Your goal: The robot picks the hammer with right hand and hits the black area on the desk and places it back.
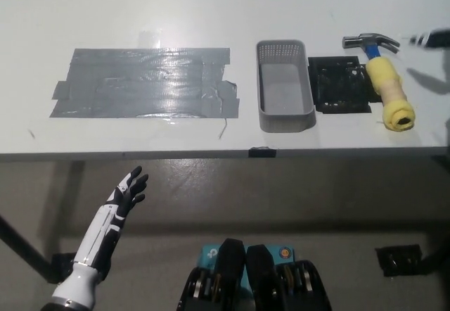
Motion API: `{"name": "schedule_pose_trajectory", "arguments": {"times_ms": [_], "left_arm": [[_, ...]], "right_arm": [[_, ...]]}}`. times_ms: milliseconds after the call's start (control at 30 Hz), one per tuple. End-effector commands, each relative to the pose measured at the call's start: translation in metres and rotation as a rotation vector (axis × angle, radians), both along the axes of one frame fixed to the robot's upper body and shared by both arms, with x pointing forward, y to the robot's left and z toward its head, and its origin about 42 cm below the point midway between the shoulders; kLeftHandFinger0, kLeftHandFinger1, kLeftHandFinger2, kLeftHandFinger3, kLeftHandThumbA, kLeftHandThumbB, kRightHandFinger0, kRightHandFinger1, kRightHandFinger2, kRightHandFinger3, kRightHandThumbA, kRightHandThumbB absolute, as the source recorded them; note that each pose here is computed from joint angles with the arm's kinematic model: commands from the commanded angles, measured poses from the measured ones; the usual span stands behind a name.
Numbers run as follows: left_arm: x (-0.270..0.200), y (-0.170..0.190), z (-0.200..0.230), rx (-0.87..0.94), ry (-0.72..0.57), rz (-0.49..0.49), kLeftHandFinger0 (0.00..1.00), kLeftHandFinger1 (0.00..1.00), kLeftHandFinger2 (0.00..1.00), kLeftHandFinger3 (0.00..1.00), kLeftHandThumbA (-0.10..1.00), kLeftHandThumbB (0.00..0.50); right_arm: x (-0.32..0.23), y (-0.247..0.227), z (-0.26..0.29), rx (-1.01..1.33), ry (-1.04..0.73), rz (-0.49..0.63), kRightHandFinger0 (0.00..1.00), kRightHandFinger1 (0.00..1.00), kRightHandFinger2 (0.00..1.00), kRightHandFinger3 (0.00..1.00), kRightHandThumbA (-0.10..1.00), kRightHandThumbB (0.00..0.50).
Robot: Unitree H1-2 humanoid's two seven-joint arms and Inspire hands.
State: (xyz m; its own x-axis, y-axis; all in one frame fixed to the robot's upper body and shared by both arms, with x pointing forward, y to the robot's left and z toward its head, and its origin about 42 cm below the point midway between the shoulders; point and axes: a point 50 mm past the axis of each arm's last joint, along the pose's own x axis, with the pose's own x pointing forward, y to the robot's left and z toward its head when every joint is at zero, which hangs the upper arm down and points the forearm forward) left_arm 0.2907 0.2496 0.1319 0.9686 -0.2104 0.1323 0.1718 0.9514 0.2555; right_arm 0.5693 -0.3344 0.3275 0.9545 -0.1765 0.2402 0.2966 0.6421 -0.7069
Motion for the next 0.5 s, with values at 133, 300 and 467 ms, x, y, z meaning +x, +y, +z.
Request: {"name": "schedule_pose_trajectory", "arguments": {"times_ms": [133,300,467], "left_arm": [[0.017,0.001,0.024,0.022,-0.108,-0.015,1.0,1.0,1.0,1.0,1.0,0.011],[0.034,-0.005,0.037,0.015,-0.135,-0.019,1.0,1.0,1.0,1.0,1.0,0.034],[0.046,-0.007,0.048,0.022,-0.163,-0.021,1.0,1.0,1.0,1.0,1.0,0.043]], "right_arm": [[-0.091,0.005,0.182,0.06,-0.858,0.111,1.0,1.0,1.0,1.0,1.0,0.305],[-0.21,0.066,0.15,0.019,-1.03,0.295,1.0,1.0,1.0,1.0,1.0,0.347],[-0.274,0.105,0.105,0.034,-1.098,0.428,1.0,1.0,1.0,1.0,1.0,0.334]]}}
